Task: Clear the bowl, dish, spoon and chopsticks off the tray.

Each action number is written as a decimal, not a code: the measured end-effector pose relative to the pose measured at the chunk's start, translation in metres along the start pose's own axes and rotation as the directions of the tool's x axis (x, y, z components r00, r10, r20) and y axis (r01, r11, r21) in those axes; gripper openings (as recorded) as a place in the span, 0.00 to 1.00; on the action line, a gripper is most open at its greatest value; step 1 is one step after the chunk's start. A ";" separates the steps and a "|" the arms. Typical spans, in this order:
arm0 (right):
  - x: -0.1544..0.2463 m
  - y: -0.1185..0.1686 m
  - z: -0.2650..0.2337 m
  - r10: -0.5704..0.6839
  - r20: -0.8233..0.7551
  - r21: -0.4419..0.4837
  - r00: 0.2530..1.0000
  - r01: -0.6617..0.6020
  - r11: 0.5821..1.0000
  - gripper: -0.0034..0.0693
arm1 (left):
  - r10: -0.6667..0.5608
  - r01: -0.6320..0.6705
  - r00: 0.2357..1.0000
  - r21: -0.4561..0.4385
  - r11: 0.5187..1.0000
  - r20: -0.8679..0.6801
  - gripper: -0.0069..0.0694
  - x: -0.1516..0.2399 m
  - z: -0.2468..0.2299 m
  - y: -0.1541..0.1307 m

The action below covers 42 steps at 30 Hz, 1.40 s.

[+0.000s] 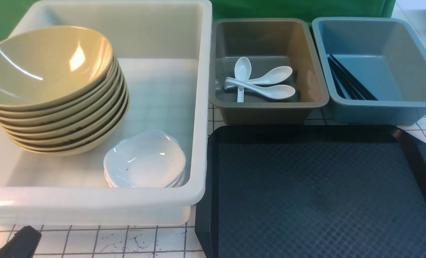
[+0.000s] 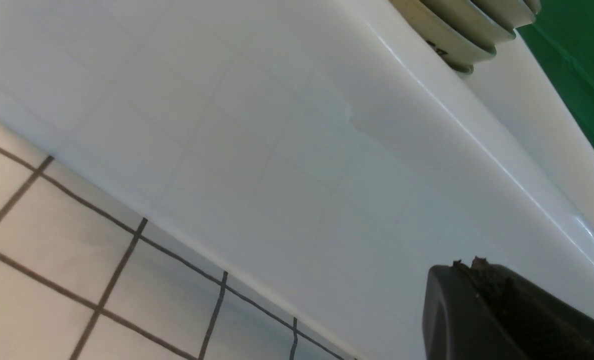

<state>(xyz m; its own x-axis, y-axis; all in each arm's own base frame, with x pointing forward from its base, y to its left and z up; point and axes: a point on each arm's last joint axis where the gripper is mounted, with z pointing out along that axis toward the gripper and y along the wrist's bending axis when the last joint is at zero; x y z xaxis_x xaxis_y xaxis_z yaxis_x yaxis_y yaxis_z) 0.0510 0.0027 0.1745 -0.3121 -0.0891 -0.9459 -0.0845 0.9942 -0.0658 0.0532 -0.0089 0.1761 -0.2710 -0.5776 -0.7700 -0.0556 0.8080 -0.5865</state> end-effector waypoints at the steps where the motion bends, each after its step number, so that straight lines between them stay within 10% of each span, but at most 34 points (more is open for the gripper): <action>1: 0.000 0.000 0.000 0.000 0.000 0.000 1.000 0.000 1.000 0.11 | 0.000 0.000 1.000 0.000 1.000 0.000 0.09 0.000 0.000 0.000; 42: 0.000 0.000 0.000 0.000 0.000 0.000 1.000 0.000 1.000 0.16 | -0.004 0.004 1.000 0.000 1.000 0.000 0.09 0.000 0.000 0.000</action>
<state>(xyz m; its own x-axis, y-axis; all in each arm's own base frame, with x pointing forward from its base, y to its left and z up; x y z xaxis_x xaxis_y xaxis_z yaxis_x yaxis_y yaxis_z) 0.0511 0.0027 0.1745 -0.3118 -0.0891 -0.9460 -0.0845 0.9942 -0.0658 0.0532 -0.0089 0.1762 -0.2713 -0.5805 -0.7677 -0.0567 0.8059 -0.5894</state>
